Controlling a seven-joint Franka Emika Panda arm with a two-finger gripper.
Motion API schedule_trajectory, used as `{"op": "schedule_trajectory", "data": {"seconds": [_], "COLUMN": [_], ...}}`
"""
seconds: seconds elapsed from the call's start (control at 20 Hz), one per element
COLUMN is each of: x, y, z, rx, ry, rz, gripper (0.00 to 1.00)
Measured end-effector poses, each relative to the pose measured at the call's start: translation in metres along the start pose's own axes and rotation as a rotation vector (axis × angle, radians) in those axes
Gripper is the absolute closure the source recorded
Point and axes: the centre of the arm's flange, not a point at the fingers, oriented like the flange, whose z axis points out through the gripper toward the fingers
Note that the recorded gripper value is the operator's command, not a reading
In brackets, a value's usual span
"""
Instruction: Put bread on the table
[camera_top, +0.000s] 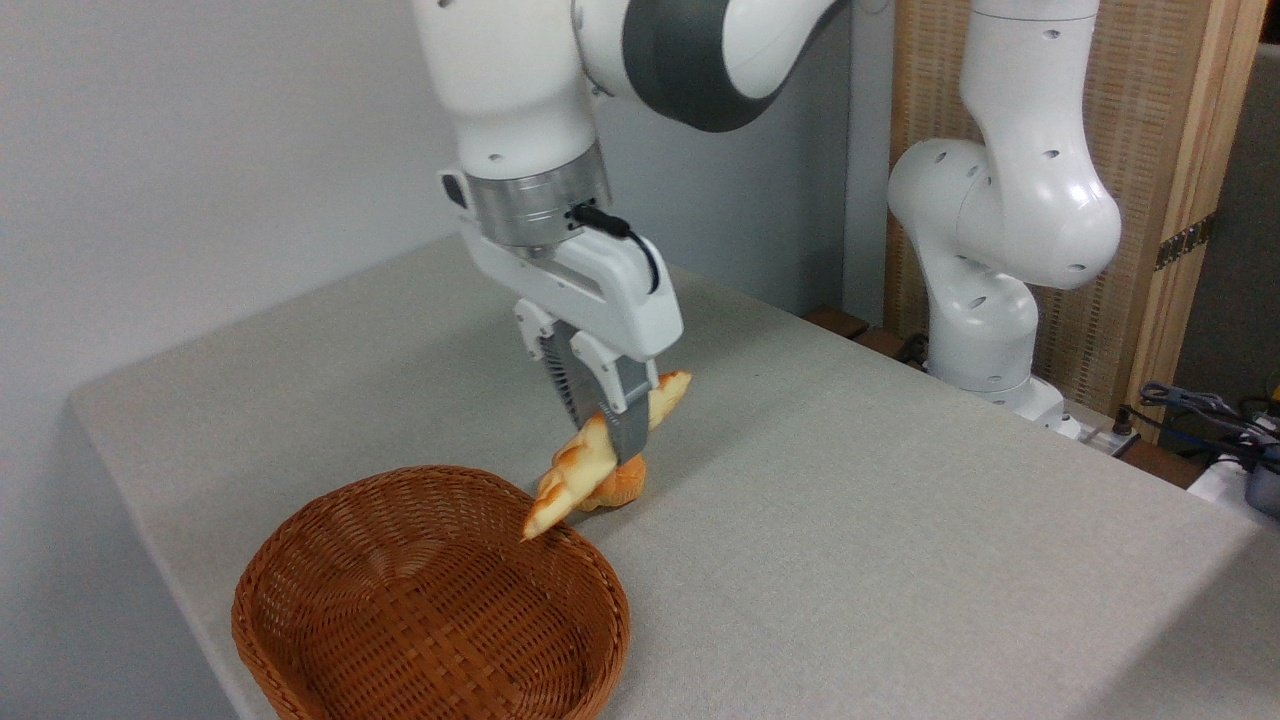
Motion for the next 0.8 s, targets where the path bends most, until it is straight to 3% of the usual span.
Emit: {"op": "schedule_trajectory", "data": {"seconds": [0.05,0.1,0.2,0.25,0.8], "x": [-0.008,-0.014,-0.025,-0.027,-0.016], "y": [0.004,0.007,0.011,0.012,0.020], "z": [0.003,0.005,0.012,0.016,0.038], "rx": [-0.012,-0.021,-0.040,-0.046,-0.073], "ry": [-0.007,-0.011,-0.022,-0.026,-0.065], "rz": [0.014,0.022,0.041,0.046,0.072], "gripper": [0.54,0.45,0.08,0.01,0.00]}}
